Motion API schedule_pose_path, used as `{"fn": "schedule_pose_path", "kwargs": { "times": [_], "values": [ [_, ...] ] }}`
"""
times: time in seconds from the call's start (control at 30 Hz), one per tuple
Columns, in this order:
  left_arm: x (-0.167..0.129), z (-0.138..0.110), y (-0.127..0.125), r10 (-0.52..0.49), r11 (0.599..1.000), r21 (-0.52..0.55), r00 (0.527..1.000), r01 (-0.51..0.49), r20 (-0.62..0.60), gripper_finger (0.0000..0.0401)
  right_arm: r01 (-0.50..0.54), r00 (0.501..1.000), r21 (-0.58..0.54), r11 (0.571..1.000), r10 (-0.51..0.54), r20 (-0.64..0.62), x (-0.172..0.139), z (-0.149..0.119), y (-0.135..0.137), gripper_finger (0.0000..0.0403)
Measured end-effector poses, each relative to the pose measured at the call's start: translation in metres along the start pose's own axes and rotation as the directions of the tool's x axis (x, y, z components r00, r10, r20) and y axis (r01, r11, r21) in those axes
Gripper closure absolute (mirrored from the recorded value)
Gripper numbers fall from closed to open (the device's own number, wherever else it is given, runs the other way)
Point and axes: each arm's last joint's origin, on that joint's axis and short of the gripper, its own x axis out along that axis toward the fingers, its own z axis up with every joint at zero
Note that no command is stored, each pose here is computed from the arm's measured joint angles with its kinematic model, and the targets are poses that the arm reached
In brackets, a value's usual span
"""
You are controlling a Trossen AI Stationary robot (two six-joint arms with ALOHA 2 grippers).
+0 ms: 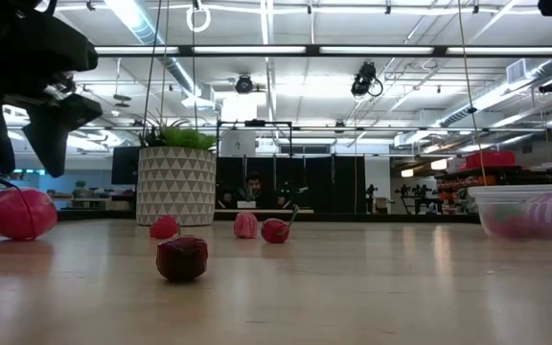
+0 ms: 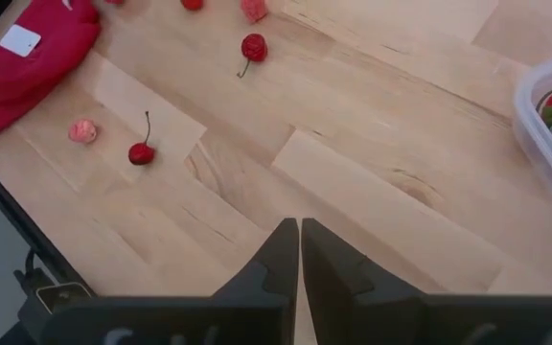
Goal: Pick and placing Produce into tupperware
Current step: Put the red dragon fruit into the transparent bin
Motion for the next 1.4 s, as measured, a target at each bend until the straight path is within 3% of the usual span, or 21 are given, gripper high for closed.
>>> {"fn": "schedule_pose_path", "kwargs": {
  "times": [0.5, 1.17, 1.4],
  "values": [
    [0.028, 0.0, -0.005, 0.027, 1.0, 0.013, 0.991, -0.026, -0.131, 0.0174, 0.002, 1.0, -0.01, 1.0, -0.003, -0.012, 0.0, -0.001, 0.0, 0.0378],
    [0.031, 0.002, -0.006, 0.019, 0.997, -0.078, 0.994, -0.028, -0.105, 0.017, 0.002, 1.0, -0.017, 1.0, -0.002, -0.012, 0.0, -0.001, 0.0, 0.0378],
    [0.033, 0.0, -0.006, 0.017, 0.997, -0.068, 0.992, -0.025, -0.126, 0.0139, 0.002, 1.0, -0.017, 1.0, -0.002, -0.012, 0.0, -0.001, 0.0, 0.0378]
  ]
}}
